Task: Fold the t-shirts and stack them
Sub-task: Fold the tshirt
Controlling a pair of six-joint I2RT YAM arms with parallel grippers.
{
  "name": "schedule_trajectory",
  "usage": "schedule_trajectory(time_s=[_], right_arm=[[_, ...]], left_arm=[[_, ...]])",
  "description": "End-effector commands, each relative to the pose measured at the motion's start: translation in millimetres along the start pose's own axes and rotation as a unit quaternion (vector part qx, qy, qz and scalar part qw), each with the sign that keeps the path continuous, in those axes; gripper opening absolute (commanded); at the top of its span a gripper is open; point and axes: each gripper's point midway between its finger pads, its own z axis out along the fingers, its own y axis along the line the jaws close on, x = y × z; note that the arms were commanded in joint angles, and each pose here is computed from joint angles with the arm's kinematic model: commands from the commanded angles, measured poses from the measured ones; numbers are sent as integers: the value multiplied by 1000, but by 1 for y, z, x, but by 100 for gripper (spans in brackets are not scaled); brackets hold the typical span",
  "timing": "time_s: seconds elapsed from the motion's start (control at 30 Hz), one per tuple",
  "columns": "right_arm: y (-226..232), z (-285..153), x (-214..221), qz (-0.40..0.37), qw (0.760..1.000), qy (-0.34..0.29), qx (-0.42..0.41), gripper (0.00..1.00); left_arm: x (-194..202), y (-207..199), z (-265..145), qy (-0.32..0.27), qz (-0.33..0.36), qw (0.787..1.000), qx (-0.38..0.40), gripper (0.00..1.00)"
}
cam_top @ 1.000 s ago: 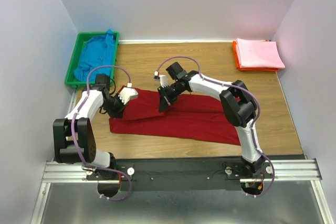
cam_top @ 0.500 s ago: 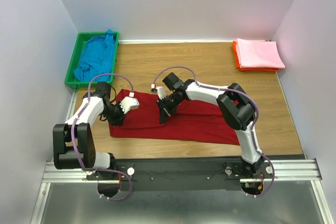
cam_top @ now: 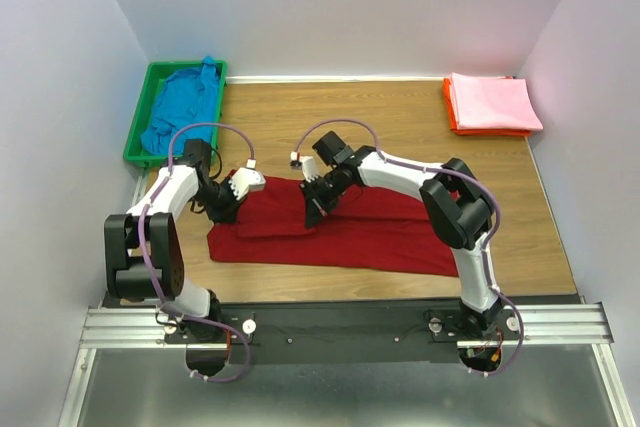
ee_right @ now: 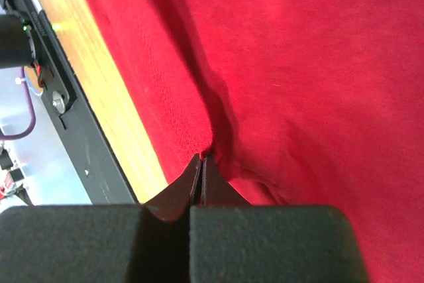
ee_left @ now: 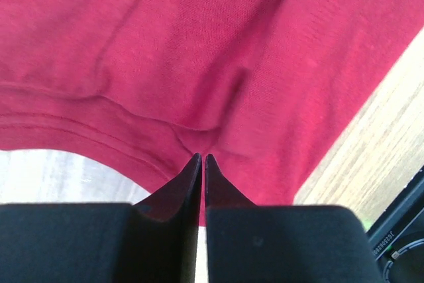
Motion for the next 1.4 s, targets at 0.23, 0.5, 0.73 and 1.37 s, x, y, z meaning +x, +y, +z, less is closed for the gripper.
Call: schedule_trajectory(time_s=[0.23, 0.5, 0.73, 1.37], right_arm=[[-21, -25, -37, 9, 998, -46, 28, 4], [-10, -41, -15, -10, 999, -32, 24, 56], [-61, -134, 10, 12, 991, -56, 121, 49], [-177, -200, 186, 119, 937, 94, 316, 31]], left_arm=[[-17, 10, 0, -25, -6, 1000, 10, 13], [-40, 10, -19, -58, 30, 998, 7, 36], [-110, -6, -19, -121, 93, 988, 16, 45], [-163, -65, 106, -58, 128, 985, 103, 34]])
